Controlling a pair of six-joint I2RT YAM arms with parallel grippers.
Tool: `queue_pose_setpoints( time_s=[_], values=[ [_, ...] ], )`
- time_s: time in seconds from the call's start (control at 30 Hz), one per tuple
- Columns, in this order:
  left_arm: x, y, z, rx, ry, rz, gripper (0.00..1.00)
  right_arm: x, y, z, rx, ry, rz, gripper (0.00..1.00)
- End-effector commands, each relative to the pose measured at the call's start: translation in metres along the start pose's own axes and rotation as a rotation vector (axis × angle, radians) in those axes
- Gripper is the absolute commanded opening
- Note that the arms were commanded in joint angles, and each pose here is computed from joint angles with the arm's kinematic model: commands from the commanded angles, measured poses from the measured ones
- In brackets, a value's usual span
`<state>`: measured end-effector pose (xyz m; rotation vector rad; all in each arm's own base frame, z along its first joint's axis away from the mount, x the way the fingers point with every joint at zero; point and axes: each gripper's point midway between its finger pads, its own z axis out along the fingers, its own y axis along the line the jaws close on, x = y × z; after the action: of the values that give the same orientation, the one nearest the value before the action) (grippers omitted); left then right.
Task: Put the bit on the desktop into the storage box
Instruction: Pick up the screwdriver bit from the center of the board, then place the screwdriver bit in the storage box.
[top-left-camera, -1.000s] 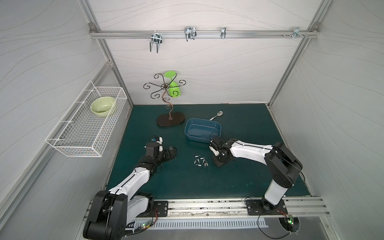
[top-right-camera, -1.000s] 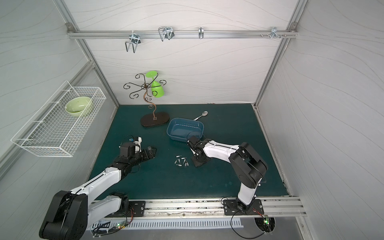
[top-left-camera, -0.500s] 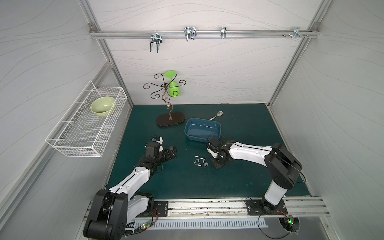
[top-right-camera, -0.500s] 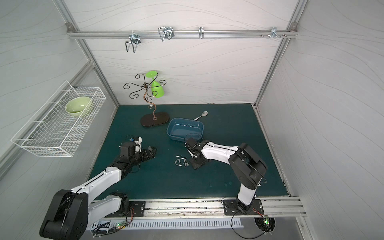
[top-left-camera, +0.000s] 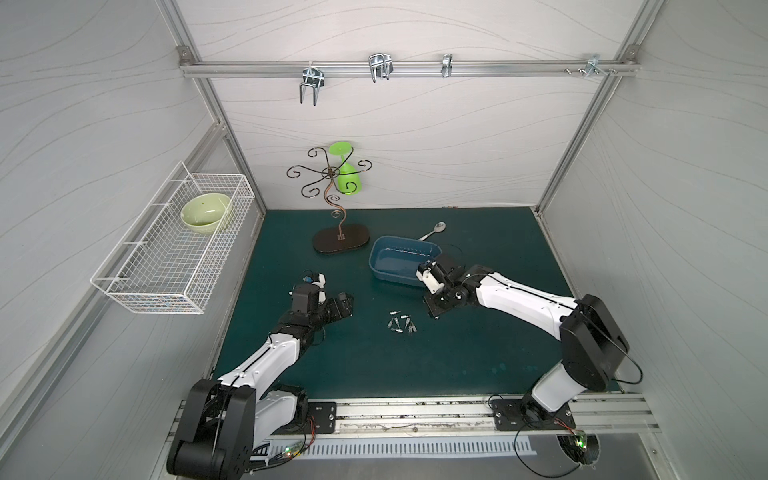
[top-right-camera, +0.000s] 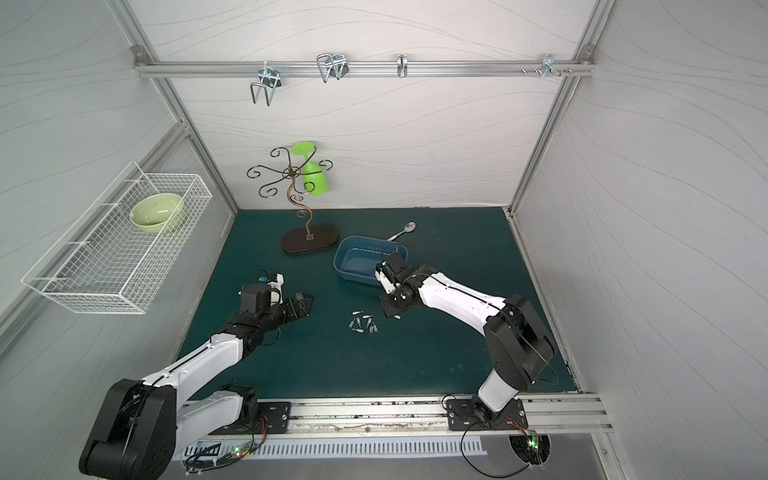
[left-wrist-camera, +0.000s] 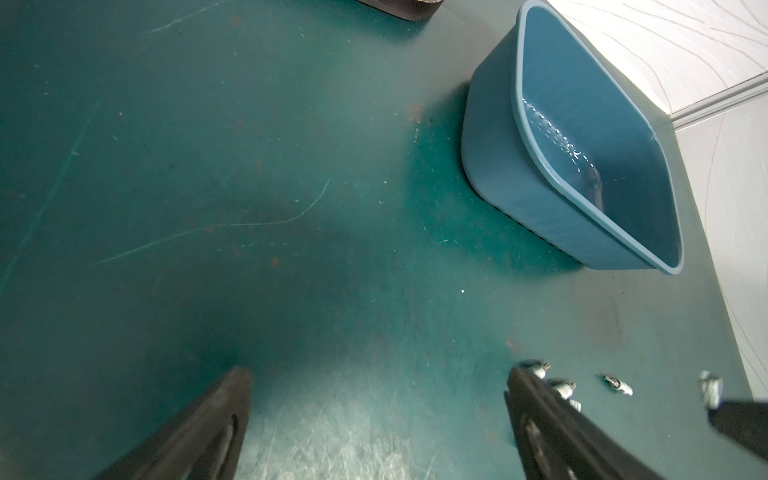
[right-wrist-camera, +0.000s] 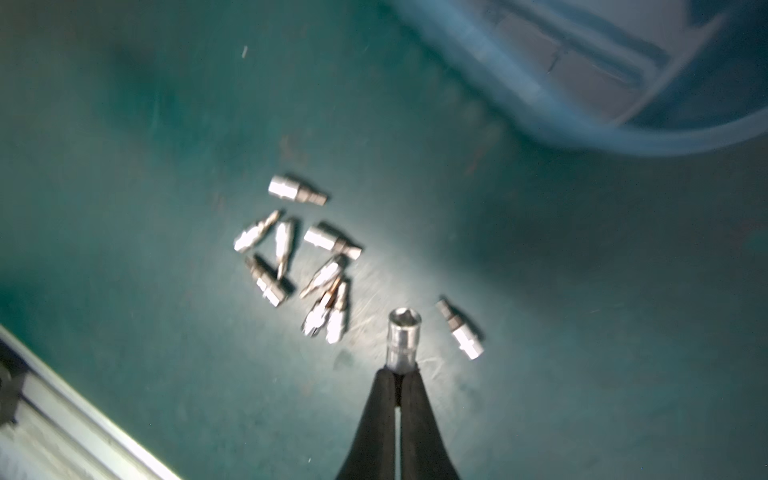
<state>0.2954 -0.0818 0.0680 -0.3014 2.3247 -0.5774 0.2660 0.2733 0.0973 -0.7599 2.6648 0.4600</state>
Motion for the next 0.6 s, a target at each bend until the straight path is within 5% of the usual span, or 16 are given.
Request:
queue_pose_setpoints(
  time_s=[0.0, 0.57],
  values=[
    [-0.022, -0.013, -0.003, 0.023, -0.052, 0.026, 0.99, -0.031, -0.001, -0.012, -0.053, -0.089, 0.033, 0.04],
    [-0.023, -0.014, -0.005, 0.029, -0.060, 0.030, 0.99, -0.110, -0.033, 0.016, -0.047, -0.151, 0.071, 0.05]
  ],
)
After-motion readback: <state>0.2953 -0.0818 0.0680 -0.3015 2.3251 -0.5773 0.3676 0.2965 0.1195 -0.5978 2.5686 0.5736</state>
